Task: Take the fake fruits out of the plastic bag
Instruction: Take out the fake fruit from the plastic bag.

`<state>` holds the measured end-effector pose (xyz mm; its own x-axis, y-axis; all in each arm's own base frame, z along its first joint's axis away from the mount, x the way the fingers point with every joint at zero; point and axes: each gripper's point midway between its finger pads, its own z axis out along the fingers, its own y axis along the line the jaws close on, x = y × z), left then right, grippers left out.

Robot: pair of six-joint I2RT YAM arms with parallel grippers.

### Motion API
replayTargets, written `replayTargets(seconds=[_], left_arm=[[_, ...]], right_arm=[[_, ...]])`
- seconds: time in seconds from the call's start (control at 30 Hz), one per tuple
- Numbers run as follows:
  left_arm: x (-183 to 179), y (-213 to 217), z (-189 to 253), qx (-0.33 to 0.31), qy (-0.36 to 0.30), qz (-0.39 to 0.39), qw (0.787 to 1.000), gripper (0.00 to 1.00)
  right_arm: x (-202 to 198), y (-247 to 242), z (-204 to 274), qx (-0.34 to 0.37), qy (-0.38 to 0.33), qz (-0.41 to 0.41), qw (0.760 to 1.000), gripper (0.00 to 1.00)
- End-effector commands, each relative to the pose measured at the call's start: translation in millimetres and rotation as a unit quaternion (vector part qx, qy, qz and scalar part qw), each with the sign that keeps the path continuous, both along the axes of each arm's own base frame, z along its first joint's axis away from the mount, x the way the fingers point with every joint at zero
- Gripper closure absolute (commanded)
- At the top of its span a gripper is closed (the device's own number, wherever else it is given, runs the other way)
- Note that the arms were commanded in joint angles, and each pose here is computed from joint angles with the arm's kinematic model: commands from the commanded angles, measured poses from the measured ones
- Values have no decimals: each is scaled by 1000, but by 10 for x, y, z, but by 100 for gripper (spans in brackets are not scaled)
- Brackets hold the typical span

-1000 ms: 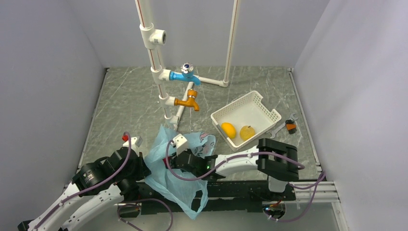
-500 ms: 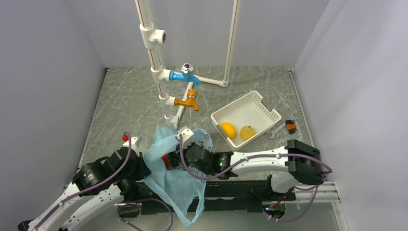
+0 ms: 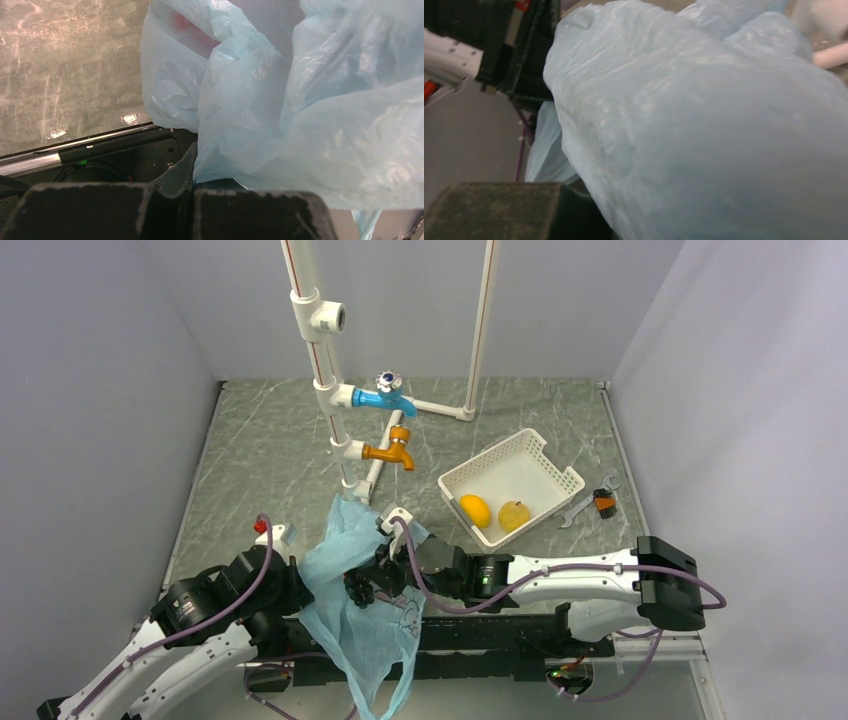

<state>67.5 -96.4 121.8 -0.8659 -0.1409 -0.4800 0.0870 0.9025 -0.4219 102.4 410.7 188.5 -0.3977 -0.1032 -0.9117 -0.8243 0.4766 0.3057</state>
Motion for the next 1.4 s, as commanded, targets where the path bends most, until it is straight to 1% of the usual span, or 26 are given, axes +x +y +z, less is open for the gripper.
replayTargets(seconds=[0.0,0.17,0.3,0.47,0.67,0.77,0.93,1.0,1.1,1.17,1.27,1.37], left_arm=[[13,-10,20,-9,-4,6,1000,100],[14,5,37,-16,-10,12,1000,100],[17,12,55,-23,-16,16,999,100],[16,16,48,-20,-14,17,1000,100],[20,29,37,-16,-10,23,1000,100],[17,34,38,-17,-11,24,1000,100],[20,38,44,-19,-13,26,999,100],[18,32,47,-20,-14,24,999,100],[19,33,47,-20,-14,23,999,100],[18,32,48,-20,-14,23,999,100],[19,24,49,-20,-14,21,999,100],[20,25,45,-18,-13,21,1000,100]], right_arm=[[-363,168,155,44,24,108,993,100],[-682,217,-180,18,69,189,979,100],[-876,197,-164,22,82,238,968,100],[-911,136,133,54,53,251,965,100],[-938,67,712,133,11,263,956,100],[-894,49,966,152,-10,253,955,100],[-758,-67,1302,180,-47,217,958,100],[-642,-141,1392,179,-63,186,964,100],[-373,-317,1513,173,-82,109,975,100],[-159,-516,1623,173,-92,47,979,100],[25,-775,1760,175,-115,-4,978,100],[284,-1072,1793,170,-132,-85,973,100]])
